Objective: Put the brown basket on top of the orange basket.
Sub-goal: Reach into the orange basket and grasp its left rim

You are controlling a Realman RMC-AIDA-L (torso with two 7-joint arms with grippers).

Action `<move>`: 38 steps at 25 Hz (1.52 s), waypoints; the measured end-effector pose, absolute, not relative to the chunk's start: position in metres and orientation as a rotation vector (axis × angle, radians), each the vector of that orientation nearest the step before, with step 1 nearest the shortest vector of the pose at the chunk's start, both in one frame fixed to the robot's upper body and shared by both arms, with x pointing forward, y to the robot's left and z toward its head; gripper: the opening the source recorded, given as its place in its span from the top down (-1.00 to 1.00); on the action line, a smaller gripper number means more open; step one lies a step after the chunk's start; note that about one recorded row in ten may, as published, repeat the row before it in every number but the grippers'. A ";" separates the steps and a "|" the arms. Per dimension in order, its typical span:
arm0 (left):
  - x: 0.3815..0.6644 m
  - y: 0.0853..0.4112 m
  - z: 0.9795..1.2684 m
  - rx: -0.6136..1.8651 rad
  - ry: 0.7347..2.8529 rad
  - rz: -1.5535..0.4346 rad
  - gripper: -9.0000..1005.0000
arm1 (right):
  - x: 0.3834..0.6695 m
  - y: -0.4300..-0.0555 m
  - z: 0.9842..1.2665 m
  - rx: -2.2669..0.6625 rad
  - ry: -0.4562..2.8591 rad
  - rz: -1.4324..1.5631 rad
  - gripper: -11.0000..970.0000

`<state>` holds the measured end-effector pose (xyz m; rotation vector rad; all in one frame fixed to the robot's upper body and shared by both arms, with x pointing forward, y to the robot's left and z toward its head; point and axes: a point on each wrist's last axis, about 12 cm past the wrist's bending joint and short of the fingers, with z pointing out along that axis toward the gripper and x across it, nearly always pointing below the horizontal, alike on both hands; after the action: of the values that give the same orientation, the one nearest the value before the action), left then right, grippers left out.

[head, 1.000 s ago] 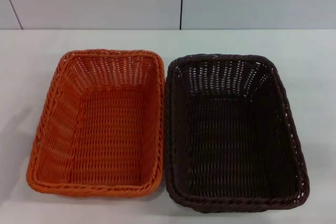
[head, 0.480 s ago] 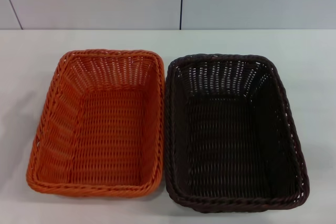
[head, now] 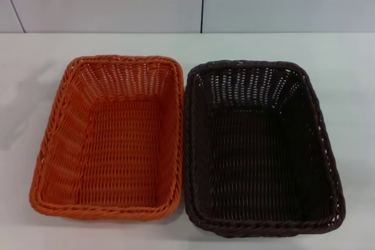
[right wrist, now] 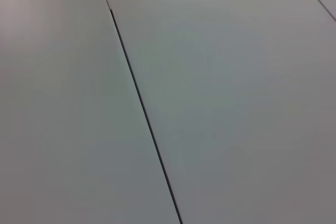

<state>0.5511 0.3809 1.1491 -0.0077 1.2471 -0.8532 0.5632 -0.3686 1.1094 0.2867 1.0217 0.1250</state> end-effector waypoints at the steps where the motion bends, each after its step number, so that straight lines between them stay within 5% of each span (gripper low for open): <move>1: 0.556 0.384 1.159 0.013 1.283 -0.865 -0.11 | 0.563 -0.369 1.109 0.290 1.026 0.123 -0.09; 10: 0.570 0.384 1.211 0.203 1.561 -0.889 -0.13 | 0.565 -0.373 1.107 0.313 1.049 0.111 -0.09; 12: 0.571 0.367 1.242 0.348 1.854 -0.758 -0.14 | 0.567 -0.373 1.107 0.319 1.049 0.110 -0.09; 18: 0.566 0.339 1.256 0.503 2.016 -0.649 -0.15 | 0.570 -0.372 1.109 0.326 1.050 0.115 -0.09; 28: 0.554 0.310 1.264 0.827 1.891 -0.935 -0.18 | 0.575 -0.371 1.112 0.320 1.054 0.112 -0.09; 38: 0.549 0.310 1.269 0.783 1.629 -1.167 -0.20 | 0.578 -0.372 1.111 0.324 1.072 0.104 -0.09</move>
<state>0.5487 0.3095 1.2686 0.7830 1.6292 -1.1666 0.5779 -0.3723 1.1112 0.3243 1.0723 0.1036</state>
